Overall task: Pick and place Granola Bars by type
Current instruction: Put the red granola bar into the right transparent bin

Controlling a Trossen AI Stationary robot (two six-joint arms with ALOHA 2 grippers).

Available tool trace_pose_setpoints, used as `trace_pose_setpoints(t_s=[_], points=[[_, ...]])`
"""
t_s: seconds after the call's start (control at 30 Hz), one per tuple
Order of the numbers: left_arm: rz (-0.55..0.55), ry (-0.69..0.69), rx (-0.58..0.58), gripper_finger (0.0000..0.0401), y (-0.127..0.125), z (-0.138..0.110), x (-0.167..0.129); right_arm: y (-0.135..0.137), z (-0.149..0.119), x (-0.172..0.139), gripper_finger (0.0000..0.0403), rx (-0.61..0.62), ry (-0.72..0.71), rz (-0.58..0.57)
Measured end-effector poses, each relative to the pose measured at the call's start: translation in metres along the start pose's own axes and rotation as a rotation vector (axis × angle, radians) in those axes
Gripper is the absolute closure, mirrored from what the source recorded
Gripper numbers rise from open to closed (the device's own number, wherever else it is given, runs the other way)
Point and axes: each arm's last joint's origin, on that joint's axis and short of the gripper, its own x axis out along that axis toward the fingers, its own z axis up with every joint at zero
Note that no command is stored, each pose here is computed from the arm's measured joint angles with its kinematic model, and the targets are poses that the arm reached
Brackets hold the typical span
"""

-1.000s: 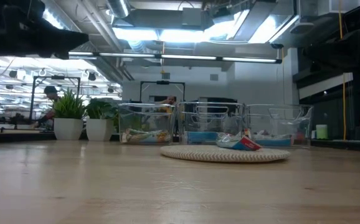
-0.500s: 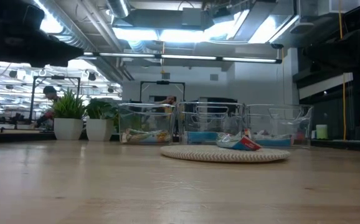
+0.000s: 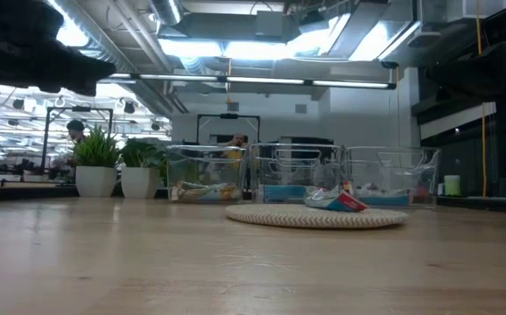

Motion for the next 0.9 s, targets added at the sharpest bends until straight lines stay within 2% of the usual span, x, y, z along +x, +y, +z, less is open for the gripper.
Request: trace_pose_setpoints(t_s=[0.2, 0.9], points=[[0.068, 0.037, -0.122, 0.0398, 0.0016, -0.0033, -0.0001, 0.0, 0.0001, 0.0, 0.0369, 0.0, 0.0, 0.0], [0.065, 0.037, -0.123, 0.0393, 0.0015, -0.0033, 0.0, 0.0, 0.0001, 0.0, 0.0369, 0.0, 0.0, 0.0]])
